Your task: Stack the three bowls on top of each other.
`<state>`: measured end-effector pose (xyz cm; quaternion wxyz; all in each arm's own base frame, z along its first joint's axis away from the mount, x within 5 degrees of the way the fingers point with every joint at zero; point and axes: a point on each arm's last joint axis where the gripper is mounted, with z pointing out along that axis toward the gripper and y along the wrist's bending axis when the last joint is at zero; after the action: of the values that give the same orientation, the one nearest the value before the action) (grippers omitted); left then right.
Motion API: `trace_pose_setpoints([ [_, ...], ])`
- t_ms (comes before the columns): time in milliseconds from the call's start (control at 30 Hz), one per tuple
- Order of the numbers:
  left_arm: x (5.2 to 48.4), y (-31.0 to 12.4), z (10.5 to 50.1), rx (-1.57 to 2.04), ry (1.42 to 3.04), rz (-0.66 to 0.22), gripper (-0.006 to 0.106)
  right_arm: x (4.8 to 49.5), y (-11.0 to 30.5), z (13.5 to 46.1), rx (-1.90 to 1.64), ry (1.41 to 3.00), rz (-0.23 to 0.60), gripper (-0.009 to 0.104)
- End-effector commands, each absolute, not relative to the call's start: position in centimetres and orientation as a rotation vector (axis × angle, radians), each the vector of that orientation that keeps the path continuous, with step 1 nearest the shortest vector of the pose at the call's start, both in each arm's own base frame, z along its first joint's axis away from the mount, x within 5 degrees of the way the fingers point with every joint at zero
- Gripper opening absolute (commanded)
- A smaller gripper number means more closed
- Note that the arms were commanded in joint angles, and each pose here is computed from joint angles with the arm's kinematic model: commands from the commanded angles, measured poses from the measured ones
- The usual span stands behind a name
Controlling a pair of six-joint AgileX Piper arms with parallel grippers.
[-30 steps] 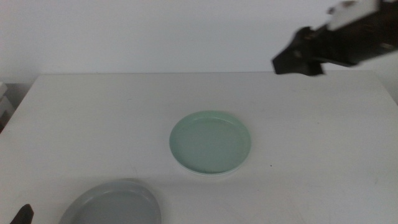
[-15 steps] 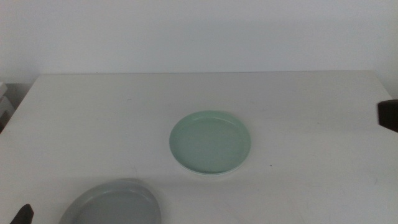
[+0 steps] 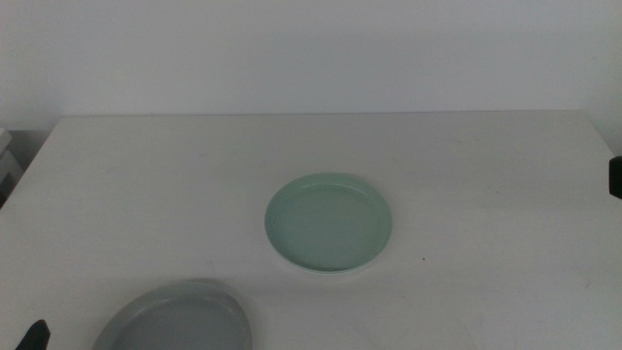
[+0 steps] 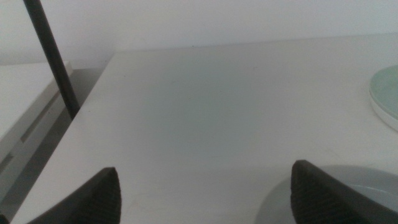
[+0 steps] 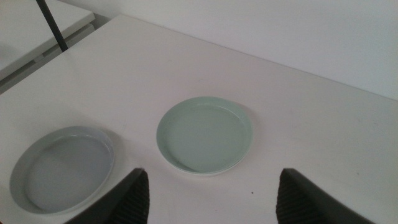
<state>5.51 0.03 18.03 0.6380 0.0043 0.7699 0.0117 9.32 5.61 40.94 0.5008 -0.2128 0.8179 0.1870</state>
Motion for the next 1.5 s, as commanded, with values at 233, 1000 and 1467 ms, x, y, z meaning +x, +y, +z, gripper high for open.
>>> trace_pose_setpoints([
  [233, 5.5, 0.2, 19.2, -0.033, 1.646, 0.04, 0.105, 9.5, 5.5, 42.1, -0.475, 1.894, 0.449, 0.052],
  [1000, 11.0, 0.7, 32.3, -0.266, 2.366, -0.125, 0.105, 9.5, 5.5, 42.1, -0.475, 1.894, 0.449, 0.052],
  [1467, 13.4, 1.3, 31.9, -0.409, 2.338, -0.149, 0.105, 9.5, 5.5, 42.1, -0.475, 1.894, 0.449, 0.052],
])
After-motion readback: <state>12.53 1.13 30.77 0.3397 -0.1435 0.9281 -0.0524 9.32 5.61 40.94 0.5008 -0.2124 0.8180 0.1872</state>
